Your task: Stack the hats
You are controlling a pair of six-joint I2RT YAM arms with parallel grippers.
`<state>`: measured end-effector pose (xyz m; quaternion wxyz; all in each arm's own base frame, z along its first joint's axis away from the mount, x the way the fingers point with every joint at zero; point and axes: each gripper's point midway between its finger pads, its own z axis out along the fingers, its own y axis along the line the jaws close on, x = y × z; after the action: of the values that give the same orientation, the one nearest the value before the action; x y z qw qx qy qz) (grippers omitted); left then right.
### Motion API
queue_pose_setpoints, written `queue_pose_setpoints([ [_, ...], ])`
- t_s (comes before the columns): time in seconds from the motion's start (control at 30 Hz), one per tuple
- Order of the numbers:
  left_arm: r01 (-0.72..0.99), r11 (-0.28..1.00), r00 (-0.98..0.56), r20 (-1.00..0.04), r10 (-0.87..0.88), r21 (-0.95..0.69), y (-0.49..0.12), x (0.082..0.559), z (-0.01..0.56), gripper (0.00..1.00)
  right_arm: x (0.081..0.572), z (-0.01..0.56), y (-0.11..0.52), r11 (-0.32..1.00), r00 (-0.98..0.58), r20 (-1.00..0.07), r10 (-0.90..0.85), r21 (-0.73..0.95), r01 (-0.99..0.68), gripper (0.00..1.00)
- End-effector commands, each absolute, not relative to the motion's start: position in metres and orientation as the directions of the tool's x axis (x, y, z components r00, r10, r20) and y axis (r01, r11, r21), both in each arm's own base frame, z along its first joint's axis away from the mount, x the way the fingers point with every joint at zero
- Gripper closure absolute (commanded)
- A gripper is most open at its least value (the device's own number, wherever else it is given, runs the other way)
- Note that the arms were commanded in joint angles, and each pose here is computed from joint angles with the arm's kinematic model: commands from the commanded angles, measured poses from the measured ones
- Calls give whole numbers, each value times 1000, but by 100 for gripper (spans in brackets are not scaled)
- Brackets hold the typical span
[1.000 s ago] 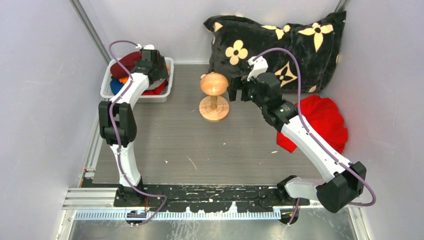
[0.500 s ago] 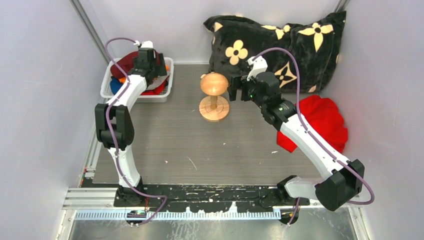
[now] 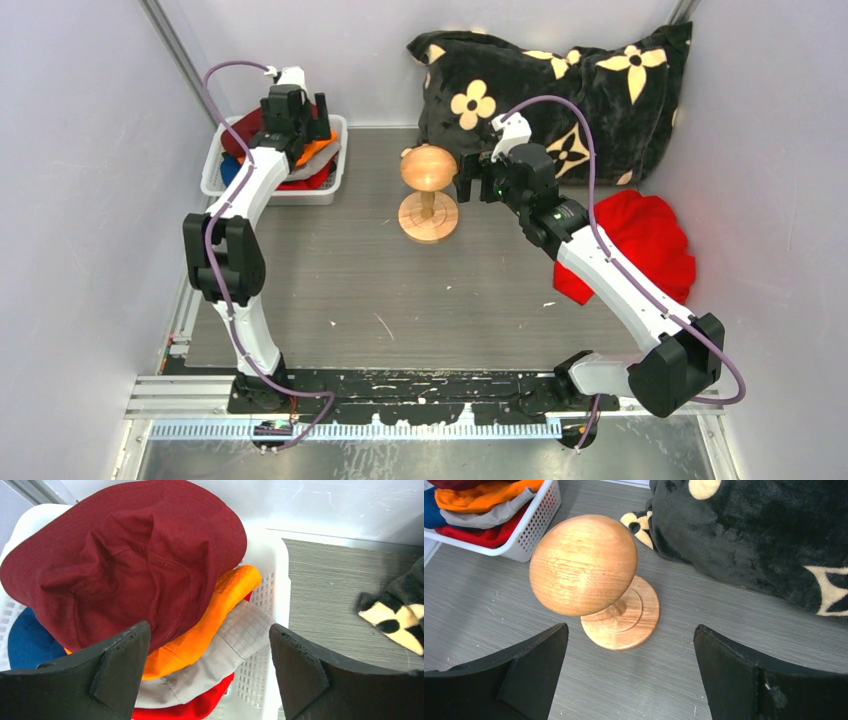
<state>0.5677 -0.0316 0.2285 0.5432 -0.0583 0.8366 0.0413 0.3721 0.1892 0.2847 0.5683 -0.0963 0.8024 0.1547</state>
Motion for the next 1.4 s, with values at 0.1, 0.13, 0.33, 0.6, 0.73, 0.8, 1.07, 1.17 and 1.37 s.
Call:
queue_pose_setpoints([
  [0.1,-123,990,-344,-939,29,75,-29,591,242,12,374,305,189,930,-274,-961,36,132,-344,0],
  [0.13,-125,989,-348,-937,32,80,-28,593,239,12,374,304,188,930,-274,-961,35,132,-344,0],
  [0.33,-128,986,-372,-927,53,107,-24,601,226,15,376,305,187,932,-273,-962,32,127,-338,0],
  [0.6,-165,975,-388,-919,73,147,-6,618,204,57,376,304,186,933,-275,-961,27,123,-337,0],
  [0.73,-176,969,-393,-915,91,172,1,625,200,68,375,305,184,935,-273,-962,30,124,-333,0],
  [0.8,-175,965,-398,-911,111,194,3,628,200,69,375,304,184,934,-277,-960,30,125,-335,0],
  [1.07,-170,955,-386,-908,164,245,7,636,216,100,371,307,184,931,-272,-961,38,133,-339,0],
  [1.17,-154,965,-313,-937,155,211,-3,630,252,100,371,308,183,932,-269,-962,42,135,-336,0],
  [1.37,-53,982,-187,-968,169,181,-50,597,341,100,371,309,184,930,-265,-963,44,136,-341,0],
])
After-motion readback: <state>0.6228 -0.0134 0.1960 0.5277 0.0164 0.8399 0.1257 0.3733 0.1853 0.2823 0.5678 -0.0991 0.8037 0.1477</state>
